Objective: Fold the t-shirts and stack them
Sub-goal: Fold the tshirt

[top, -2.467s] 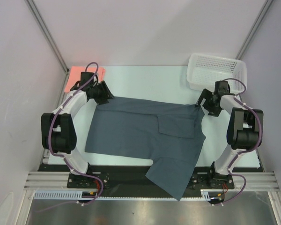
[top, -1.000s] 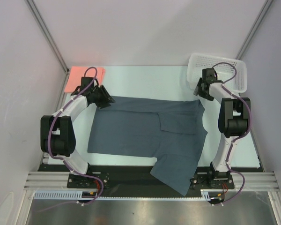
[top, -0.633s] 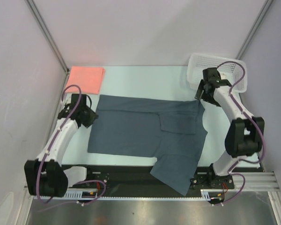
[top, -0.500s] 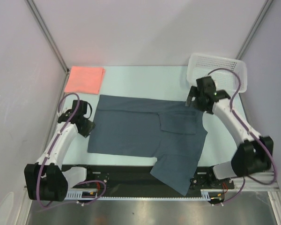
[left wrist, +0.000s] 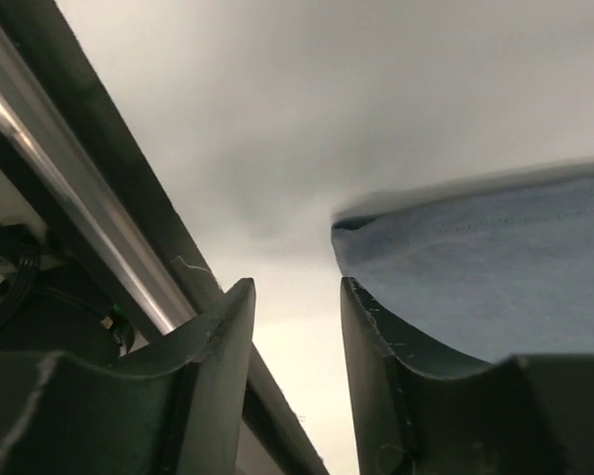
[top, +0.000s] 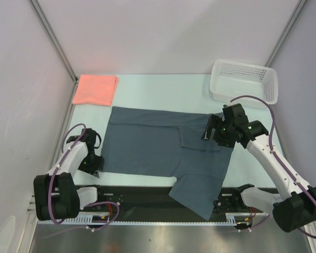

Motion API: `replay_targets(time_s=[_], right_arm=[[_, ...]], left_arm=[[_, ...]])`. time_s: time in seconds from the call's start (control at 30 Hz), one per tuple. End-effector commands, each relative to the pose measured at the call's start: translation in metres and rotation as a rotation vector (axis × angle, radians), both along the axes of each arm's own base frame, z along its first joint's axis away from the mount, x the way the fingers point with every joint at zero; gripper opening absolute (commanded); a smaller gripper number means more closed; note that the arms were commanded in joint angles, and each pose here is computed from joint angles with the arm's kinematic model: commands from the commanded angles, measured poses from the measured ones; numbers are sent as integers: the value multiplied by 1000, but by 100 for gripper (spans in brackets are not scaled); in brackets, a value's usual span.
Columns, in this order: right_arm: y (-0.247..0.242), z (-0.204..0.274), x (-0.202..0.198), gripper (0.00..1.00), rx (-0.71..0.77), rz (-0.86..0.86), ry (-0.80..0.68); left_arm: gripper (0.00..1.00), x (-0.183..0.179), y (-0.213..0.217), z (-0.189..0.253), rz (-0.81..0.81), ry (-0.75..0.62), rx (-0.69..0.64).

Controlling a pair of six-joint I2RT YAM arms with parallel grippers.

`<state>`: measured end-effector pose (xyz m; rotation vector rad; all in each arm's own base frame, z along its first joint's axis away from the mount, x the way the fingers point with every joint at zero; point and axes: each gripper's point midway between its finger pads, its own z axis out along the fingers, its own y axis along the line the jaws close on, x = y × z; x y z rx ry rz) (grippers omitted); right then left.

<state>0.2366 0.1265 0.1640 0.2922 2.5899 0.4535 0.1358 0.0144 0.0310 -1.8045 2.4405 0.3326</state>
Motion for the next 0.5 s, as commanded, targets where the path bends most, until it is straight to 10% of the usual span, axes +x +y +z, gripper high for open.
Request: replay_targets(time_s=[0.0, 0.47], right_arm=[[1, 11, -8, 88, 41, 37, 1], [-10, -22, -18, 85, 30, -76, 119]], left_arm=[[48, 20, -1, -9, 33, -86, -14], [48, 15, 6, -32, 67, -13, -24]])
